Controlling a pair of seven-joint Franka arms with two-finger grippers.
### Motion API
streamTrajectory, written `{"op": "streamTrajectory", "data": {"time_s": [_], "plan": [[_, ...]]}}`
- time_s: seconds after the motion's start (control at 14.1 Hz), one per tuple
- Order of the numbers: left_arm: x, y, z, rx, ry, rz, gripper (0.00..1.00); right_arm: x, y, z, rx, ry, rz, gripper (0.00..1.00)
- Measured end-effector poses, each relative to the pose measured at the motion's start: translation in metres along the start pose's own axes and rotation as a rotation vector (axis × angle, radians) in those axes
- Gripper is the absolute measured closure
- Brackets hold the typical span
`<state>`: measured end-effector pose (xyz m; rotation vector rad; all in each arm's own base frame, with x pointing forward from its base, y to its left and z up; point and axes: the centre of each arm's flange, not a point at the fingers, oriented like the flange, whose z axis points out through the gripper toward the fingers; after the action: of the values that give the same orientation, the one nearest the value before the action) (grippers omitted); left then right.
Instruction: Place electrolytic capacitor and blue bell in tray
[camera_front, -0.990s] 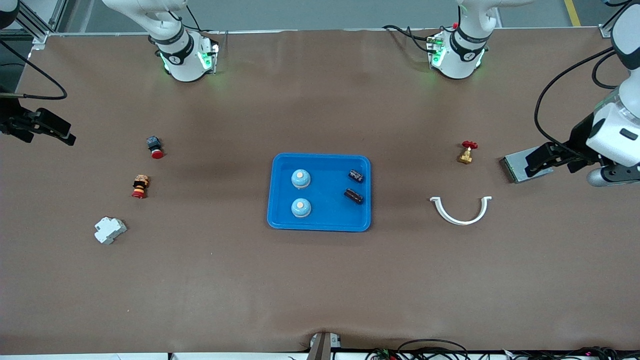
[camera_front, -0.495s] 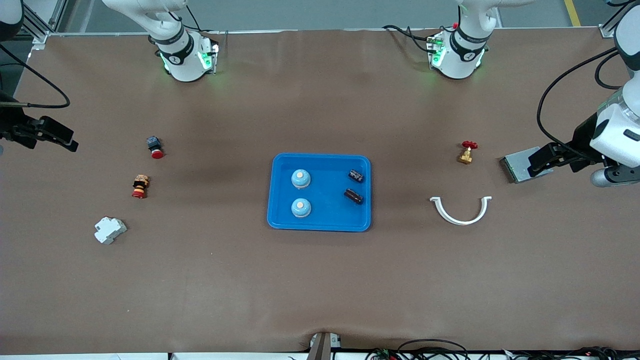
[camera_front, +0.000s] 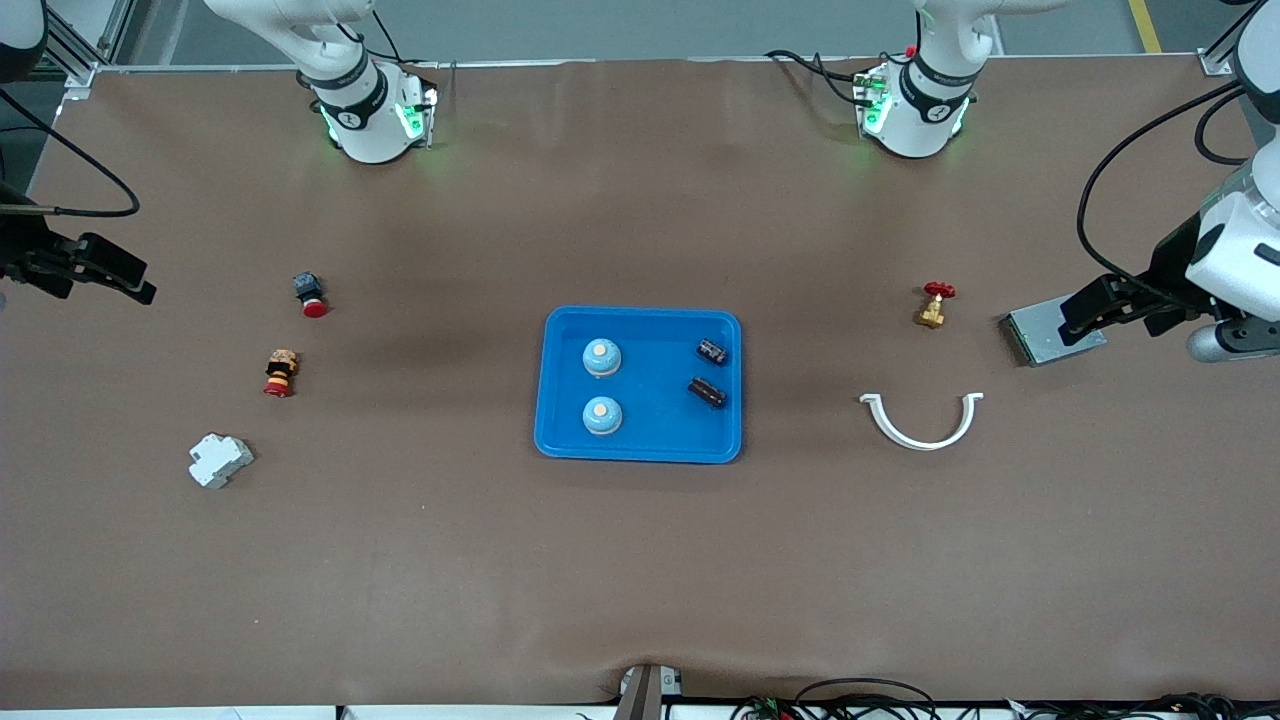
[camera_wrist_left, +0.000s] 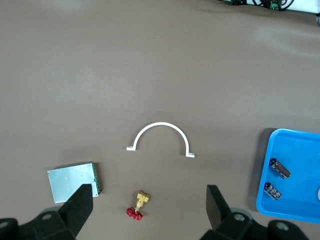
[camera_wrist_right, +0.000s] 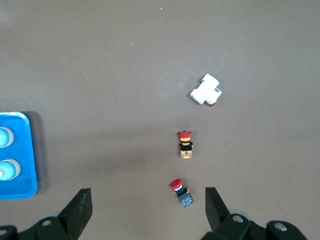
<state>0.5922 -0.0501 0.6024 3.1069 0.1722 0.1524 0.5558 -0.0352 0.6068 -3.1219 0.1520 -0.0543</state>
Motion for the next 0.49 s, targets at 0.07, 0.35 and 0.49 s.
{"op": "streamTrajectory", "data": {"time_s": [0.07, 0.35, 0.49], "plan": [[0.0, -0.001, -0.001, 0.0, 0.001, -0.001, 0.0, 0.0, 0.0, -0.002, 0.0, 0.004, 0.0, 0.0], [0.0, 0.001, -0.001, -0.001, 0.003, 0.003, 0.0, 0.001, 0.0, -0.016, 0.001, 0.03, 0.0, 0.0], [0.0, 0.002, -0.002, -0.001, 0.006, 0.006, 0.0, 0.001, 0.0, -0.018, 0.001, 0.034, -0.001, 0.0]]}}
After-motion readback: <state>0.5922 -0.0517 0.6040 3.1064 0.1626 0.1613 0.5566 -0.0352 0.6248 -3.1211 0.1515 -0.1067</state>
